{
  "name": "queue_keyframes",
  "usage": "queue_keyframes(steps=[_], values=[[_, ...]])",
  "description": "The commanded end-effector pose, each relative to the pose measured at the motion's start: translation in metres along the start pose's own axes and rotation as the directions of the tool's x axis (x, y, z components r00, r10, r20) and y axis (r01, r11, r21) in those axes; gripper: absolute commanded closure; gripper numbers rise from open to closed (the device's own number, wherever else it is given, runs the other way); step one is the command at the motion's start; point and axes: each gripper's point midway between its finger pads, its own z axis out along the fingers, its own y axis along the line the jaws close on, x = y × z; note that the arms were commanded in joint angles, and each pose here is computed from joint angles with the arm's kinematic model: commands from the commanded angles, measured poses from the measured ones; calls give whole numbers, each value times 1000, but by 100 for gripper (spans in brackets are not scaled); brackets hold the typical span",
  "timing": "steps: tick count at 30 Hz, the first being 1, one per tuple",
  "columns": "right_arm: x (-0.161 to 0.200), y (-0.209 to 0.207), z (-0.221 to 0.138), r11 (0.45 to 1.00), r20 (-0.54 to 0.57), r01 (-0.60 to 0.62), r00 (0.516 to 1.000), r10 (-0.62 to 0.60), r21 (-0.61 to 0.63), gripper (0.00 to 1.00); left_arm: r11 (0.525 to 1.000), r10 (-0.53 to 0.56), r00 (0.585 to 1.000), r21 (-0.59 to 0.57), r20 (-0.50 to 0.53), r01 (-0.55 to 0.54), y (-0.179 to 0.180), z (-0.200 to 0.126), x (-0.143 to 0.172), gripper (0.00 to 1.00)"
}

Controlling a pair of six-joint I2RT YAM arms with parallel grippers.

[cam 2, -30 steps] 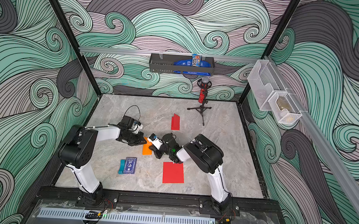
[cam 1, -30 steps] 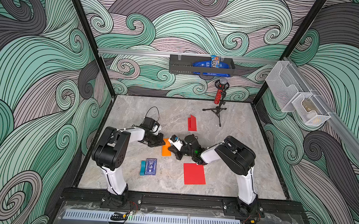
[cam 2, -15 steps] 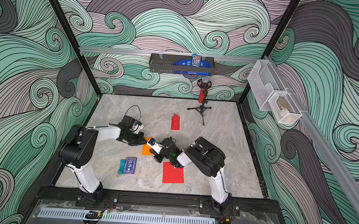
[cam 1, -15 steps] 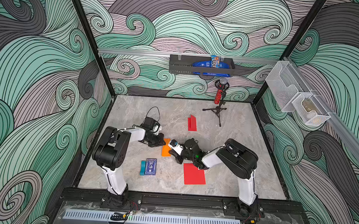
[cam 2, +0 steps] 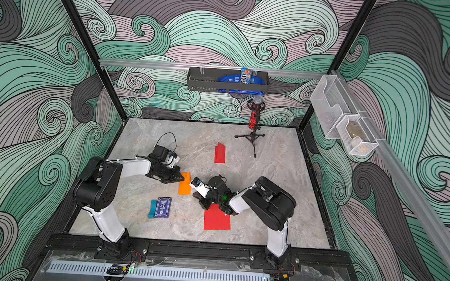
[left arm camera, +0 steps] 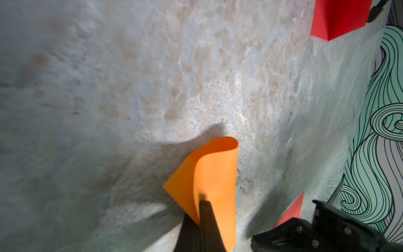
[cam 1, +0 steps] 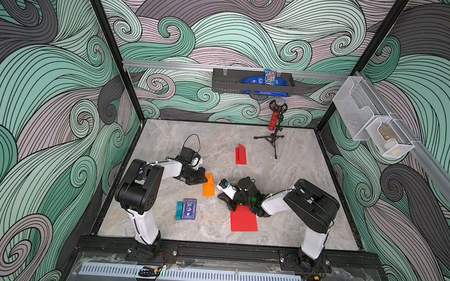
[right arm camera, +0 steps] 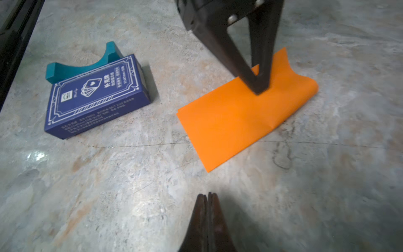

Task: Fold the square paper along the opposite sides
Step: Smooth out the paper at the center of the board.

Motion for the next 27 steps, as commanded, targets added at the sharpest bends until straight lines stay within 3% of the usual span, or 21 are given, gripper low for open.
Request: queue_keyframes(steps=[1,5,13,27], values=[[-51,-12,2,1000,135,-10,991,11,-13,100,998,-23,998,-65,-54,19,11,3,20,100],[-56,-26,29,1000,106,16,994,-17,8,100,998,-23,997,-65,-67,19,10,6,23,100],[-27,-44,66,999,17,1,1000,-1,33,100,998,-29,997,-61,-71,25,10,8,22,100],[-4,-80,65,980,-55,-90,993,101,178,100,997,-31,997,-71,-70,27,11,8,21,100]])
